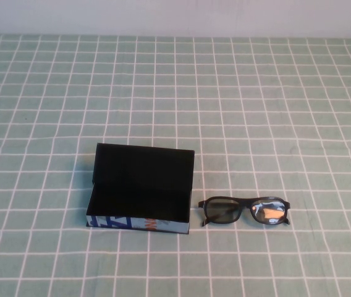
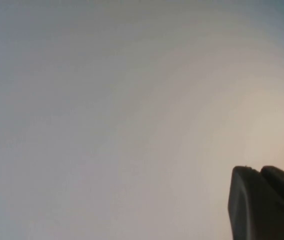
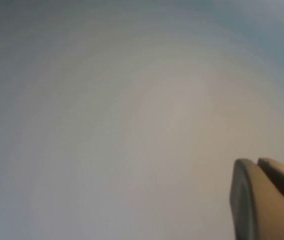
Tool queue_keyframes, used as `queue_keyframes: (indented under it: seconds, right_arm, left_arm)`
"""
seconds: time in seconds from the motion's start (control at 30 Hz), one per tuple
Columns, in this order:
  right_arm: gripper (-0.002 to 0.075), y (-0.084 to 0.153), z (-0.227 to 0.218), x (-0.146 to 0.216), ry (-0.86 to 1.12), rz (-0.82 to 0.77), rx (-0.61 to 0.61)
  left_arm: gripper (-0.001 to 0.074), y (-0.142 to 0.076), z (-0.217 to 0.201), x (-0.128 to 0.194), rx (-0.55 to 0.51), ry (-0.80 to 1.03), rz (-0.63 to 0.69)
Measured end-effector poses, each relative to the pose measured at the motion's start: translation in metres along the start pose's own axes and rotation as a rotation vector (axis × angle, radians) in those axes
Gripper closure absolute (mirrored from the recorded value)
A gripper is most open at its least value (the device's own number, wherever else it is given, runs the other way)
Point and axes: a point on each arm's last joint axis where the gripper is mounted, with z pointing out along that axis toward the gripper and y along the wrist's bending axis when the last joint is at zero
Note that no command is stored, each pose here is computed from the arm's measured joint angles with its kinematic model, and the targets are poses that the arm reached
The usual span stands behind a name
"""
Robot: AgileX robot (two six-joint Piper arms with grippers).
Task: Return glasses to glasses case
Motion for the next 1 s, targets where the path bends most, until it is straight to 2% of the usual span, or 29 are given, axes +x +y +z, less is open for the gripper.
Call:
queue_keyframes:
  seconds: [0.1,0.23,0.47,0.67,0.73,0.87,1.0]
  right_arm:
    - [0.0737,0.005,0.037,0.009,0.239,-0.022,0.007]
    - [0.0737,-0.004,0.071,0.050,0.580,-0.053,0.050]
    - [0.0737,-0.026,0.088,0.123,1.056,-0.053,0.130]
    - [0.0737,-0.040,0.097,0.172,1.294,0.008,0.180]
    - [0.0737,-0.044,0.100,0.191,1.378,-0.031,0.120]
    - [0.0737,-0.043,0.107,0.228,1.522,-0.135,-0.162]
    - [0.0737,-0.029,0.120,0.259,1.623,-0.218,-0.453]
  left_arm:
    - [0.0736,0.002,0.025,-0.004,-0.040,0.186,0.047]
    - [0.0736,0.009,0.048,0.020,-0.101,0.457,0.060]
    - [0.0736,0.019,0.057,0.067,-0.172,0.803,0.062]
    - [0.0736,0.022,0.059,0.094,-0.209,0.992,0.017]
    - [0.0736,0.022,0.058,0.104,-0.223,1.067,-0.012]
    - [0.0736,0.022,0.056,0.122,-0.248,1.205,-0.070]
    - [0.0736,0.022,0.055,0.137,-0.268,1.318,-0.103]
